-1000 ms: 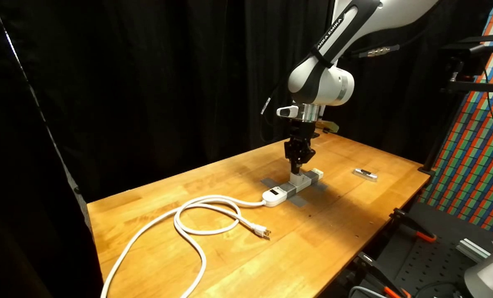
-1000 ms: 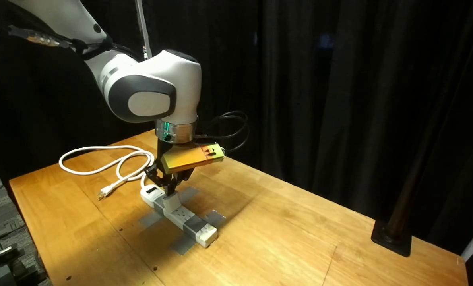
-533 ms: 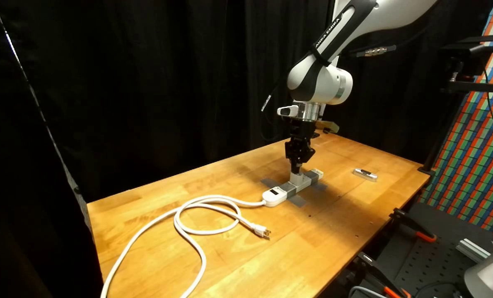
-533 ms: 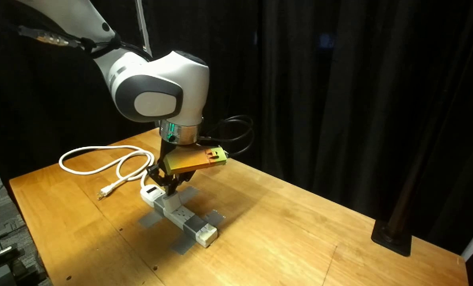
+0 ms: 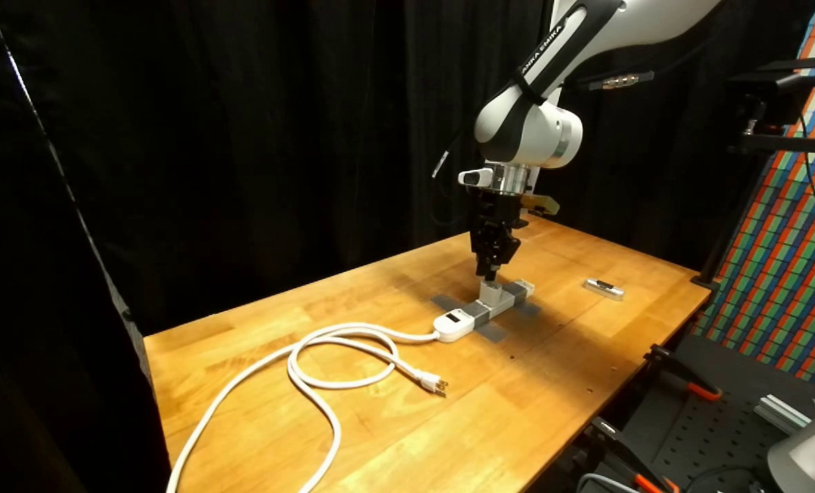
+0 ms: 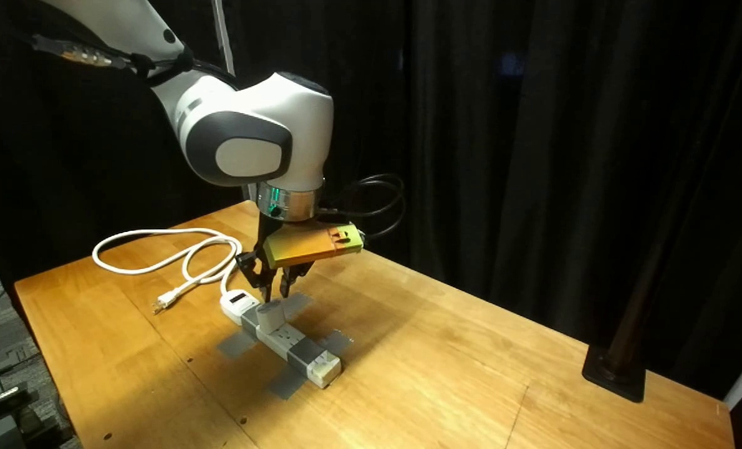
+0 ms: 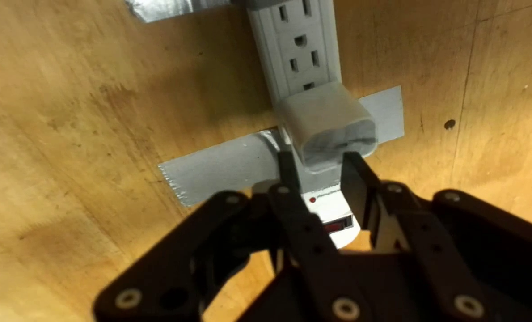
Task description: Plug the adapter into the extension cord
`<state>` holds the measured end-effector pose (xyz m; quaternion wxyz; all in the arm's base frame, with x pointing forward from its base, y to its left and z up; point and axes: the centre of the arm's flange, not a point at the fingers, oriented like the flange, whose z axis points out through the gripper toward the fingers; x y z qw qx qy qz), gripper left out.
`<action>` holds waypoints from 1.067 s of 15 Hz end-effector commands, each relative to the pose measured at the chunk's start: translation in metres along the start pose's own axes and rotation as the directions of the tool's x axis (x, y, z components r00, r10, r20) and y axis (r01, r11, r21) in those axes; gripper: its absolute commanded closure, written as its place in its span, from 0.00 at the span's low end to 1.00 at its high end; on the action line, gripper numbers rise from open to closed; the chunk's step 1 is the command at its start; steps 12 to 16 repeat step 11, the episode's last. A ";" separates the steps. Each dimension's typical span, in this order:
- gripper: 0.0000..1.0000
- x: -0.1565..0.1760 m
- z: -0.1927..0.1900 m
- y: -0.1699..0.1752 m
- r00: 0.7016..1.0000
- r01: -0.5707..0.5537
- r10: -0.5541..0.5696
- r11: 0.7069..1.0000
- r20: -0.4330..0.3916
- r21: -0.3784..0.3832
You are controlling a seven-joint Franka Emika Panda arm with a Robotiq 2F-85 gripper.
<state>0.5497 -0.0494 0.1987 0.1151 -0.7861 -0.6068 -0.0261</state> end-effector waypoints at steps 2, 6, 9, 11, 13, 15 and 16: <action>0.27 0.017 -0.058 0.004 1.000 0.014 -0.016 0.991 -0.017 -0.131; 0.01 0.038 -0.109 0.001 0.996 -0.075 0.062 0.970 -0.065 -0.232; 0.00 0.045 -0.139 -0.010 0.975 -0.207 0.175 0.938 -0.136 -0.277; 0.00 0.041 -0.154 -0.022 0.946 -0.311 0.268 0.909 -0.182 -0.279; 0.00 0.041 -0.154 -0.022 0.946 -0.311 0.268 0.909 -0.182 -0.279; 0.00 0.041 -0.154 -0.022 0.946 -0.311 0.268 0.909 -0.182 -0.279; 0.00 0.041 -0.154 -0.022 0.946 -0.311 0.268 0.909 -0.182 -0.279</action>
